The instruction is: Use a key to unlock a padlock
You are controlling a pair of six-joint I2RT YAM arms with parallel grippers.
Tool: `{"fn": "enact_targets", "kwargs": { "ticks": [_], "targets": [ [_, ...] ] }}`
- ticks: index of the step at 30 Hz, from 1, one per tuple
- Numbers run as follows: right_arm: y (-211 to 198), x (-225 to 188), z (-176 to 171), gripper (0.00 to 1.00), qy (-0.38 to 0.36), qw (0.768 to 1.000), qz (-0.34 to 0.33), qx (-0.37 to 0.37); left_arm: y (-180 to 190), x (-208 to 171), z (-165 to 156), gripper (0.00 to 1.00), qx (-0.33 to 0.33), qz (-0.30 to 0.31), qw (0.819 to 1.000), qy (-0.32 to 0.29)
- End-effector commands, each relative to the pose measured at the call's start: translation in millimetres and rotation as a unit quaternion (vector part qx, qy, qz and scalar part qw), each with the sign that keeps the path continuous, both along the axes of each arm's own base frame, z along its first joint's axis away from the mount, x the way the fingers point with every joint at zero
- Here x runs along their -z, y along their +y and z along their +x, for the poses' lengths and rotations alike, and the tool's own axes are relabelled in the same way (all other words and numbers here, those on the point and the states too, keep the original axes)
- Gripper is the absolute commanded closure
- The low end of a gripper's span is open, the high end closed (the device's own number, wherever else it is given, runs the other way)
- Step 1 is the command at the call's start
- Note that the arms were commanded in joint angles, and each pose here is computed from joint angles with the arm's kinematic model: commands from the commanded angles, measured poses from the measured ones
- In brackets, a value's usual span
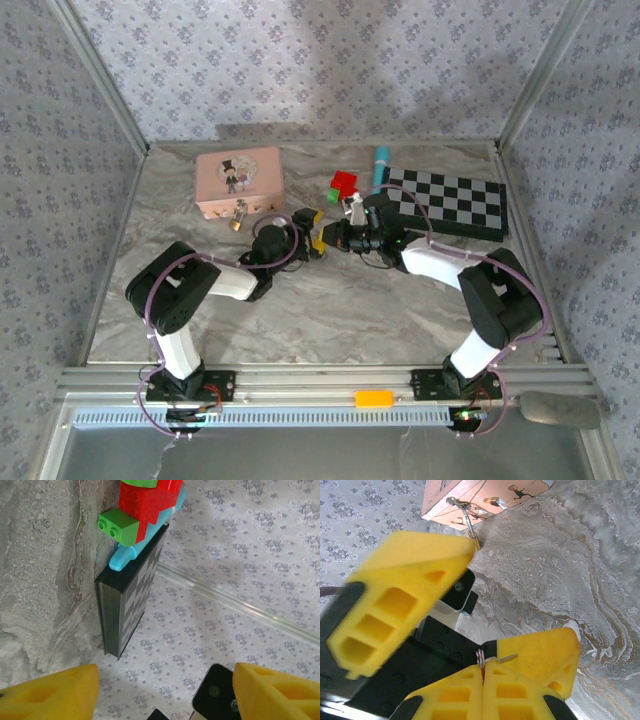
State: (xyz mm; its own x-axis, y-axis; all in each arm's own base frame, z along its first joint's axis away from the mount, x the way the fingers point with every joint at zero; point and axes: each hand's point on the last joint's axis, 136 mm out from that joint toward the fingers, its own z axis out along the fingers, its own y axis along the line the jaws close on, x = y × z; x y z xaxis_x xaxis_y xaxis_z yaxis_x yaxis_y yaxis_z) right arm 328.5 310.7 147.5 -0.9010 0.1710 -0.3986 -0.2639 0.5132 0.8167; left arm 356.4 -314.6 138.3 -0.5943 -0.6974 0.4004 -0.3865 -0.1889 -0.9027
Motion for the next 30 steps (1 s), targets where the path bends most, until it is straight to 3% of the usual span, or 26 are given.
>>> {"fn": "enact_targets", "kwargs": {
  "ticks": [1, 9, 16, 26, 27, 30],
  "targets": [
    [-2.7, -11.7, -8.9, 1.0, -0.018, 1.0, 0.001, -0.009, 1.6, -6.8, 0.4, 0.37, -0.005, -0.003, 1.0, -0.016],
    [-9.9, -13.1, -13.3, 1.0, -0.021, 1.0, -0.01, -0.003, 2.9, -2.4, 0.4, 0.53, -0.007, 0.005, 1.0, -0.012],
    [-11.8, -11.4, -13.5, 1.0, -0.018, 1.0, -0.01, 0.0, 3.6, -0.7, -0.6, 0.76, -0.007, 0.009, 1.0, -0.009],
    [-21.2, -14.6, -9.4, 1.0, -0.024, 1.0, -0.012, 0.012, 5.5, 0.7, -0.9, 1.0, -0.005, 0.034, 0.999, -0.023],
    [-23.2, -15.4, -8.4, 0.98, -0.026, 1.0, -0.012, 0.014, 6.2, -0.2, -0.5, 1.0, -0.003, 0.045, 0.998, -0.033],
    [-33.5, -22.0, -3.4, 0.76, -0.036, 0.999, -0.007, 0.023, 10.2, -9.3, 1.7, 1.0, 0.001, 0.087, 0.993, -0.08]
  ]
}}
